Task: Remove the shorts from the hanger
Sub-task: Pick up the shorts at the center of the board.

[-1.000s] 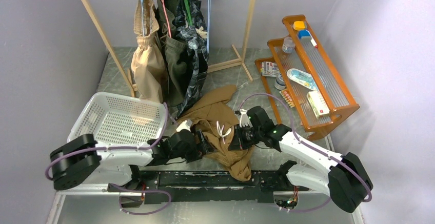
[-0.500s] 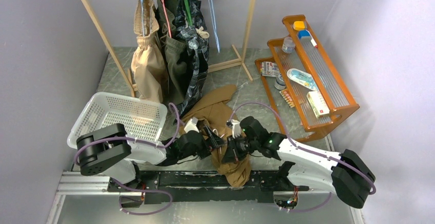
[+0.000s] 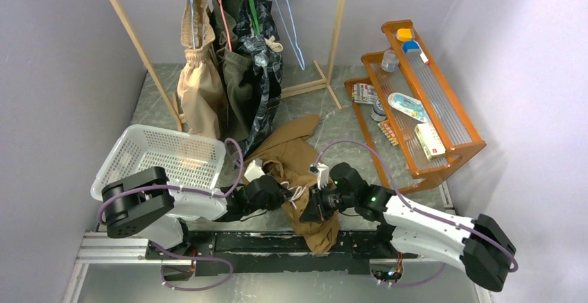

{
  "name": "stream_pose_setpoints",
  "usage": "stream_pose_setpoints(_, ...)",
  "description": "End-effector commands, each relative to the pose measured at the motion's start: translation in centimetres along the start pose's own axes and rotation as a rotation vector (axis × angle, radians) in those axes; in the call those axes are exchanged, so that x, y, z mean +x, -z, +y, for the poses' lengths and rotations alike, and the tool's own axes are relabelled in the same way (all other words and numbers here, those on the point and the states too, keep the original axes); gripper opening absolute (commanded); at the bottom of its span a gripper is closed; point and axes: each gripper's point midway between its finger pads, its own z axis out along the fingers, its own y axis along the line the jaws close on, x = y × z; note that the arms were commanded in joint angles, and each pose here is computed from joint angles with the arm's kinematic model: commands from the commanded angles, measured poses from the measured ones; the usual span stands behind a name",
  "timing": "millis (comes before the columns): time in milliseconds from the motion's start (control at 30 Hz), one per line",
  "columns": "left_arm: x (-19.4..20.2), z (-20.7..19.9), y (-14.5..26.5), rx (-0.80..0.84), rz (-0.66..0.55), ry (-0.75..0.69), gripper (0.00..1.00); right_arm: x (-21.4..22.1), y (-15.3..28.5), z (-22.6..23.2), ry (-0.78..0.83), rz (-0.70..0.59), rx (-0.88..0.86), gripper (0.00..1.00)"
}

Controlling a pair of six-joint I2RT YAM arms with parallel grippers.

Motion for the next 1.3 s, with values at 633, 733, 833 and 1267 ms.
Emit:
stream_pose_setpoints(633,-1.0,0.2,0.6,-0.083,-0.025,-0.161,0.09,-13.3,11.5,-7.9,-0.135,-0.543,0.893,0.72)
stream_pose_setpoints(733,-1.2,0.2,1.1,-0.067,-0.031,-0.143,0.13,-11.3,10.6,-11.5,-0.246,-0.45,0.93,0.71)
stream_pose_setpoints(833,-1.5,0.2,1.5,-0.053,-0.039,-0.137,0.16,-10.3,8.9,-13.3,-0.323,-0.41,0.832,0.66)
stream_pose_setpoints(1267,-0.6,-1.1,1.7,0.081,0.005,-0.032,0.77,-5.8,3.4,-11.9,-0.332,-0.235,0.535,0.47)
